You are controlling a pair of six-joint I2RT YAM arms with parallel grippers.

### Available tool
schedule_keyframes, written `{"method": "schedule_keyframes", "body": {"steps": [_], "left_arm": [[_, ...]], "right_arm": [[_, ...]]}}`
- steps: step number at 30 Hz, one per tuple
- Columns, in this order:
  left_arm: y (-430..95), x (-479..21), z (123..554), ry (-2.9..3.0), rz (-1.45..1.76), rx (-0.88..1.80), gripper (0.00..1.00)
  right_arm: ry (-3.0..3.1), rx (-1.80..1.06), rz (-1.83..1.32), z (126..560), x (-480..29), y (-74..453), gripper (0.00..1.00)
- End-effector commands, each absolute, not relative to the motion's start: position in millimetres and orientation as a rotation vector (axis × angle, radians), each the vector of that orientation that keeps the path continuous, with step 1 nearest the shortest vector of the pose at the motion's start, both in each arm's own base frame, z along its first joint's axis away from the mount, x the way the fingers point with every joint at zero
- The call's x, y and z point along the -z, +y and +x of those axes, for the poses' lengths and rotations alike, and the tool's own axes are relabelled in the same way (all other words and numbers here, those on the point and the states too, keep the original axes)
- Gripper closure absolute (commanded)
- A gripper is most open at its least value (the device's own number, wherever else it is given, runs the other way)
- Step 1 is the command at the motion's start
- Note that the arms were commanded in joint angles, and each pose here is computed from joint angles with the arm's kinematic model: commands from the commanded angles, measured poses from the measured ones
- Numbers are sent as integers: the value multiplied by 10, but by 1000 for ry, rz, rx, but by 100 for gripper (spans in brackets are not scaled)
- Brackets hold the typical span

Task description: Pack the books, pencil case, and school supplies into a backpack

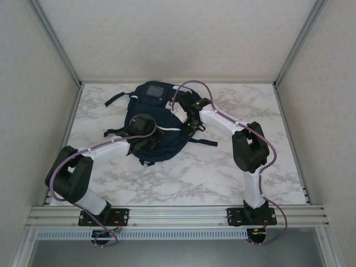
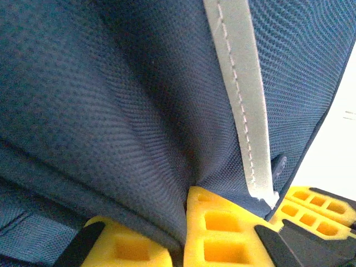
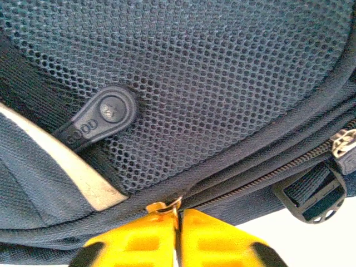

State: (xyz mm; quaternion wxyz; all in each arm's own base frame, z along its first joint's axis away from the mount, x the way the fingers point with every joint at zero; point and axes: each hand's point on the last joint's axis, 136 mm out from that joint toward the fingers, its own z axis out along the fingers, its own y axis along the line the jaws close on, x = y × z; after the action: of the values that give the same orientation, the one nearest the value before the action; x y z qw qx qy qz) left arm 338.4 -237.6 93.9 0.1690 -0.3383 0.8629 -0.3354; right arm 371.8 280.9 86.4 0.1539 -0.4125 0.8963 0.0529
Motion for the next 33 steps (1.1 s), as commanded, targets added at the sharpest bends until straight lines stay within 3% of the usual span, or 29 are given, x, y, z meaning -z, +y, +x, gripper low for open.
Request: {"method": "schedule_keyframes", "body": {"steps": [1,4,6,11,12,16,20,28,33], "left_arm": [[-2487,-1132,3263,2529,-768,926,93],[-2501,-1330,3316,2505,-671,901,52],[-2419,-1483,3358,2480,-618,827,32],[-1924,-1913,3539,2371,-485,466,21],[-1738,-2000,3578,2342,-469,336,14],[-1079,-2211,3767,2229,-376,-61,11],[-464,-2096,3838,2165,-429,-318,11],[263,-1712,3631,1986,-540,-665,10],[349,-1524,3770,1964,-506,-551,10]], "right_arm": [[2530,-207,-942,3916,-1176,2630,56],[2467,-323,-886,3771,-1359,2664,19],[2433,-311,-819,3720,-1458,2568,12],[2363,45,-437,3875,-1632,1804,8],[2350,154,-324,3907,-1642,1541,7],[2278,411,-10,3922,-1543,687,6],[2185,428,137,3879,-1316,225,6],[1970,304,121,3941,-1142,66,5],[1974,175,63,3994,-1001,120,6]]}}
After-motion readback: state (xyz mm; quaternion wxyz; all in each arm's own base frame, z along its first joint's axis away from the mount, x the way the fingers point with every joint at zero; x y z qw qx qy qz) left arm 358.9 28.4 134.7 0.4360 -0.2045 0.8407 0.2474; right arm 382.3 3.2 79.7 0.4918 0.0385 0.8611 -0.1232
